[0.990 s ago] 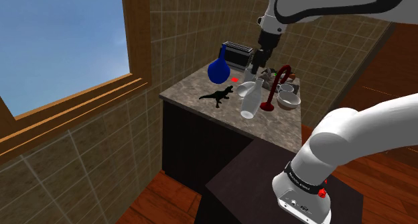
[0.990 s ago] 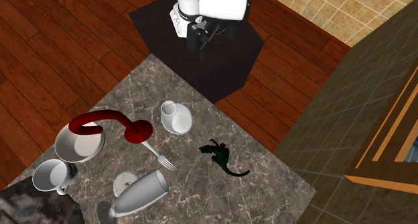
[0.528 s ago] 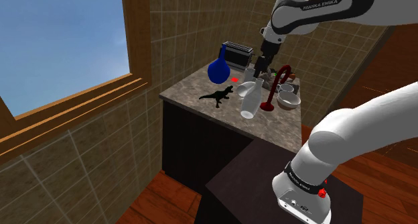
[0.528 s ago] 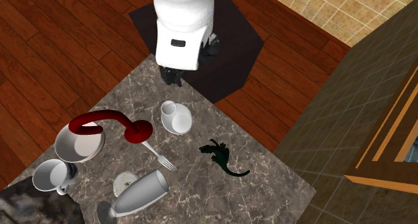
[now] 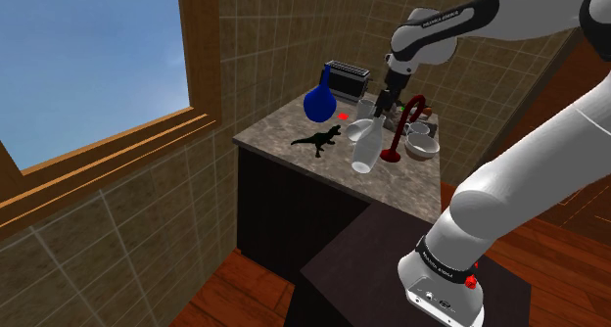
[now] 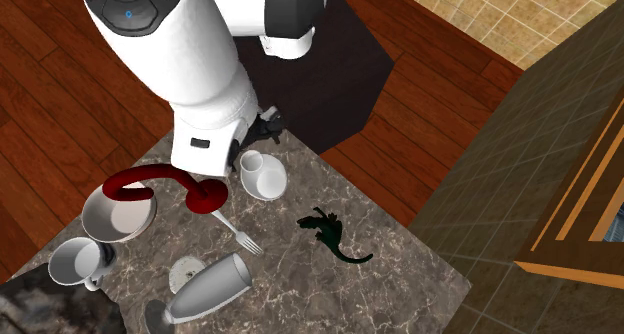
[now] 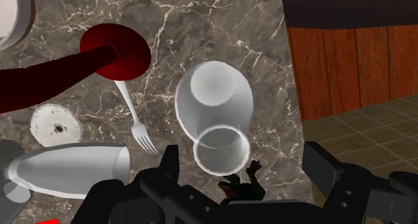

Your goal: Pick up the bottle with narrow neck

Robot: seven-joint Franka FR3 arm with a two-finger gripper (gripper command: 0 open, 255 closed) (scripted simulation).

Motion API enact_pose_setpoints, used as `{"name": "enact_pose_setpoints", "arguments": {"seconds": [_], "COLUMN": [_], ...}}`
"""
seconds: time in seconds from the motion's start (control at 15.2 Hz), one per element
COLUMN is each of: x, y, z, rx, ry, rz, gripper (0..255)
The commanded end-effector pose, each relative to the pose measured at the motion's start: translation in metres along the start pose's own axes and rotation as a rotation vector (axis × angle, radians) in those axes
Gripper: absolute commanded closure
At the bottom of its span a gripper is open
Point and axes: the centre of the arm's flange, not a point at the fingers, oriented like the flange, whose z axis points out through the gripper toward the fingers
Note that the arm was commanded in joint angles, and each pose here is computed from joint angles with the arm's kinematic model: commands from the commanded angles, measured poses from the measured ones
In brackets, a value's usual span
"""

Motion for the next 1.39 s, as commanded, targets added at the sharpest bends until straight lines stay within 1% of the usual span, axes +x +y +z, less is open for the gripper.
{"name": "enact_pose_setpoints", "arguments": {"seconds": [0.0,0.4,0.53,0.59,1.19,1.32], "x": [-0.001,-0.002,-0.003,-0.003,-0.003,-0.002], "y": [0.012,0.012,0.012,0.012,0.012,0.012], "z": [0.014,0.045,0.048,0.048,0.048,0.038], "rx": [0.002,0.002,0.002,0.002,0.002,0.002], "ry": [0.002,0.002,0.002,0.002,0.002,0.002], "rz": [0.003,0.003,0.003,0.003,0.003,0.003], "gripper": [0,0,0,255,255,255]}}
